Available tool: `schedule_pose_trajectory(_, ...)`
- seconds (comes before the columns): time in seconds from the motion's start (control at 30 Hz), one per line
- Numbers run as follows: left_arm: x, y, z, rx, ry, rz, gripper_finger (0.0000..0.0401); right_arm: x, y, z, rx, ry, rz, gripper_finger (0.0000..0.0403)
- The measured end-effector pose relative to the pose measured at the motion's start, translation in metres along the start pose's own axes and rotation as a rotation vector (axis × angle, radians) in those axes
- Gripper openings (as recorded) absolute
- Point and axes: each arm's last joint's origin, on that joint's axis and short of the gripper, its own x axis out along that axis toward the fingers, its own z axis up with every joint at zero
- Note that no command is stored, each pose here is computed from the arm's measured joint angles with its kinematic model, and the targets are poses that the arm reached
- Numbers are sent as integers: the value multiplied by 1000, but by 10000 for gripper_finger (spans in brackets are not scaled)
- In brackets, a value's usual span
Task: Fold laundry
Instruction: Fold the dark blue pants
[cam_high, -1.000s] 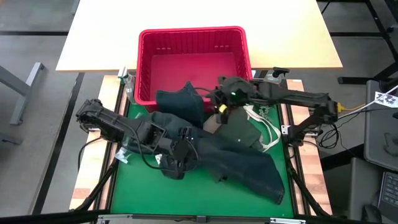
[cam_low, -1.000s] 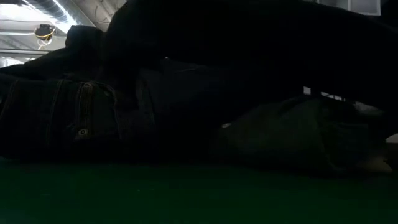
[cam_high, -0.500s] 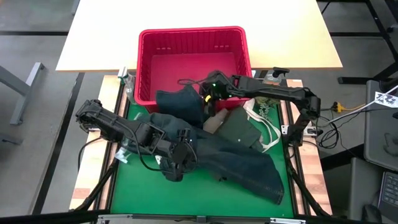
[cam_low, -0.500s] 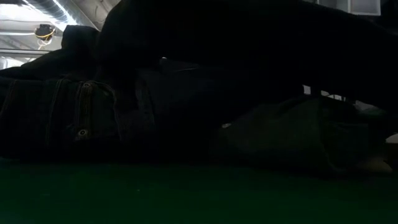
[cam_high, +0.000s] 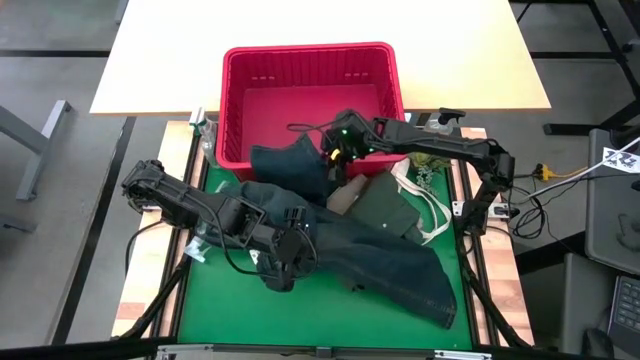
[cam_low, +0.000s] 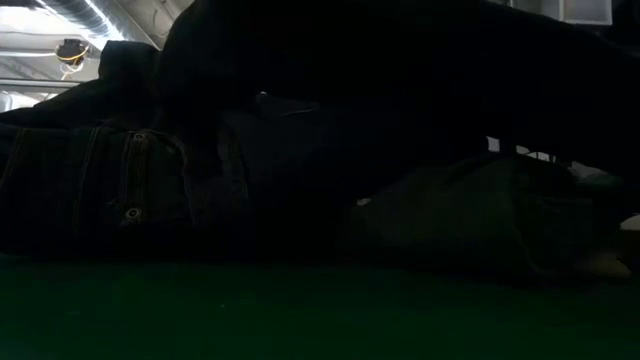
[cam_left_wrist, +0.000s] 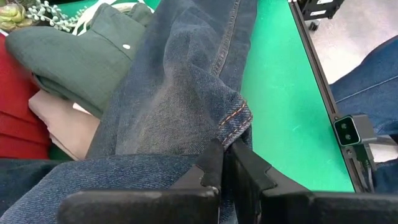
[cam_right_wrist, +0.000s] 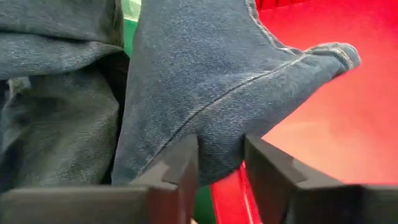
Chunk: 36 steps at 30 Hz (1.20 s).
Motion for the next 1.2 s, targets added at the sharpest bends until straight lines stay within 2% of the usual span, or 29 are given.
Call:
schedule_pose_trajectory(0.23, 0, 0, 0, 1, 0, 0, 9, -1, 0, 3, -5, -30, 15, 14)
schedule_pose_trajectory(0.37, 0, 0, 0, 1, -3, 9, 9, -1, 0, 5, -10, -56, 15, 19)
schedule_pose_trajectory(0.5, -2, 1, 0, -2, -25, 92, 9, -10, 1, 12, -14, -60, 36, 7)
schedule_pose_trajectory(0.6, -10, 2, 1, -44, -63, 157, 9, -30, 3, 21, -57, -54, 36, 9)
schedule_pose_trajectory(0.77, -32, 3, 2, -63, -166, 310, 9, -65, 10, 29, -81, 5, 44, 5)
schedule_pose_trajectory(0.97, -76, 12, 8, -160, -394, 570, 9, -102, 34, 20, -99, 128, 78, 4)
schedule_pose_trajectory(1.2, -128, 37, 7, -318, -573, 864, 9, -140, 77, -1, -72, 312, -21, 3)
